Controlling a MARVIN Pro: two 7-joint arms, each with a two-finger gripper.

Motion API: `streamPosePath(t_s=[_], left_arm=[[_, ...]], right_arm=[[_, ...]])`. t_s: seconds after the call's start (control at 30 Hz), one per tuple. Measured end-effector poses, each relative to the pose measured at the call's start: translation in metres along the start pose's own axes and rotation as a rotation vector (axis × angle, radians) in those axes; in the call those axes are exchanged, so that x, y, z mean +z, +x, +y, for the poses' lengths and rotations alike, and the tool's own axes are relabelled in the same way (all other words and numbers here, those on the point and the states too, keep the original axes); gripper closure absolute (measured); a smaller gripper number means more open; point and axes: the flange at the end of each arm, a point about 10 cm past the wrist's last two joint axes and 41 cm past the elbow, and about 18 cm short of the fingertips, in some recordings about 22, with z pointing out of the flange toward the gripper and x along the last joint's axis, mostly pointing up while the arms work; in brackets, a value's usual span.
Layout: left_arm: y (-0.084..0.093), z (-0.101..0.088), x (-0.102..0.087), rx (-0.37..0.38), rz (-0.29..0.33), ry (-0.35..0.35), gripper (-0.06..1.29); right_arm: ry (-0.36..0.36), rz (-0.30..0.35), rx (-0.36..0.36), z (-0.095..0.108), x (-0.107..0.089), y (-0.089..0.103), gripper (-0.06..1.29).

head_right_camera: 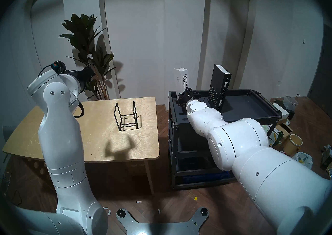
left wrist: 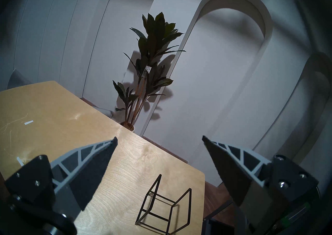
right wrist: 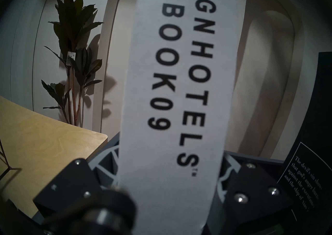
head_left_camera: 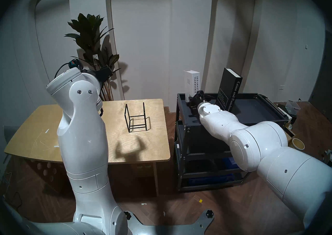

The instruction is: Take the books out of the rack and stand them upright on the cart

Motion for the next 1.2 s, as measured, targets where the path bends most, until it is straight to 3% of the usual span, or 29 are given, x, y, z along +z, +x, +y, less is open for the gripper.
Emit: streamPosePath(t_s=[0.37, 1.2], left_arm=[[-0.002, 0.009, -0.005, 0.013, -0.002, -0.033, -0.02], [-0.006, 0.01, -0.009, 0.015, -0.002, -0.031, -0.02]], right_arm=[[-0.005, -0.02, 0.017, 0.005, -0.004, -0.011, 0.62], [0.007, -0.032, 0.01, 0.003, -0.004, -0.012, 0.62]])
